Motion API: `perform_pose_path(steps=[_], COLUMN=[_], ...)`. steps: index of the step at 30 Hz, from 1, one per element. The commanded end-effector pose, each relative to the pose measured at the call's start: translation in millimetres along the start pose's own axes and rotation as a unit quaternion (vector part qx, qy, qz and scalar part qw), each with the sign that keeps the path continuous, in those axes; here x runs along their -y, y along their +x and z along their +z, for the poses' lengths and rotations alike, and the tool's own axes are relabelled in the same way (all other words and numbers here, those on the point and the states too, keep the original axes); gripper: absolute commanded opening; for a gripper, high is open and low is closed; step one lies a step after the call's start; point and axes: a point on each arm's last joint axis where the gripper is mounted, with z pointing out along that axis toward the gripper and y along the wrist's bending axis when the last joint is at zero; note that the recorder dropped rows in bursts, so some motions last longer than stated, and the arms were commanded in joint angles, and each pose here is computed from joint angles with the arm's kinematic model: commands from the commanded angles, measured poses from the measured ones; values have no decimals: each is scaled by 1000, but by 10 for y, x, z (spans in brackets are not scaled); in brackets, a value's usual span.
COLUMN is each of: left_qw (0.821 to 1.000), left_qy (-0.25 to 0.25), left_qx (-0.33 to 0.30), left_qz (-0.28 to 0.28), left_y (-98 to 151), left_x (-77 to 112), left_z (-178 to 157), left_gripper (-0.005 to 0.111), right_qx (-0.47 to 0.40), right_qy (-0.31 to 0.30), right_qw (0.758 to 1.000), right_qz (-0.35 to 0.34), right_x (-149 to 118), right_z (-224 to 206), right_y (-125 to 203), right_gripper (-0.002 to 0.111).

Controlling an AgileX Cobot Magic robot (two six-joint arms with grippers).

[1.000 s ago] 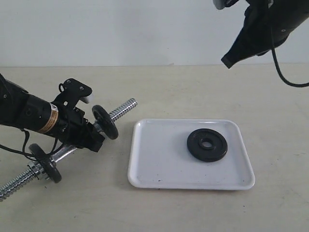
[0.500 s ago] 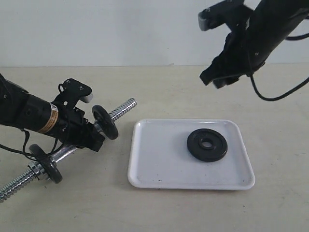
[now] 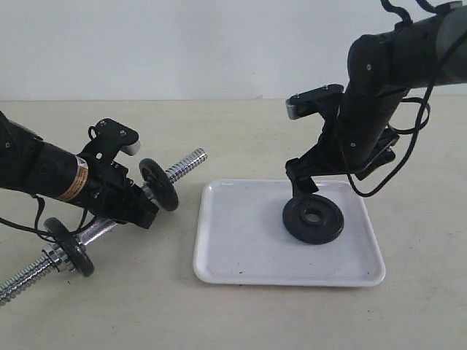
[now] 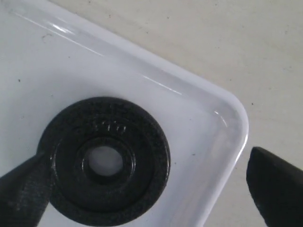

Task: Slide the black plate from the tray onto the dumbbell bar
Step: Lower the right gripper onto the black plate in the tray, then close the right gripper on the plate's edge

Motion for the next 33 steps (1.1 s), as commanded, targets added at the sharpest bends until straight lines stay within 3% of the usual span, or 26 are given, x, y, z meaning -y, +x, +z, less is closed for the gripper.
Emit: perform_pose_path(steps=[1, 9, 13, 20, 29, 33], left_qw=[999, 999, 999, 999, 999, 999], left_qy=[10, 9, 9, 10, 10, 10], left_qx=[36, 36, 36, 36, 36, 36], left_qz=[-10, -10, -10, -10, -10, -10], left_y=[-168, -167, -167, -167, -167, -167], left_x=[46, 44, 44, 45, 45, 45], left_z=[-141, -141, -141, -141, -141, -141], left_gripper=[4, 4, 4, 4, 4, 4], right_qx=[0, -10, -2, -21, -23, -7], right_qy=[-14, -34, 1, 62, 33, -7], right_qw=[1000, 999, 1000, 998, 999, 1000], right_qz=[18, 21, 8, -14, -5, -9], right_x=[-28, -240, -329, -254, -311, -384], right_z=[54, 50, 48, 43, 213, 257], right_y=[-12, -7, -24, 13, 180, 196], right_gripper=[104, 104, 104, 104, 104, 104])
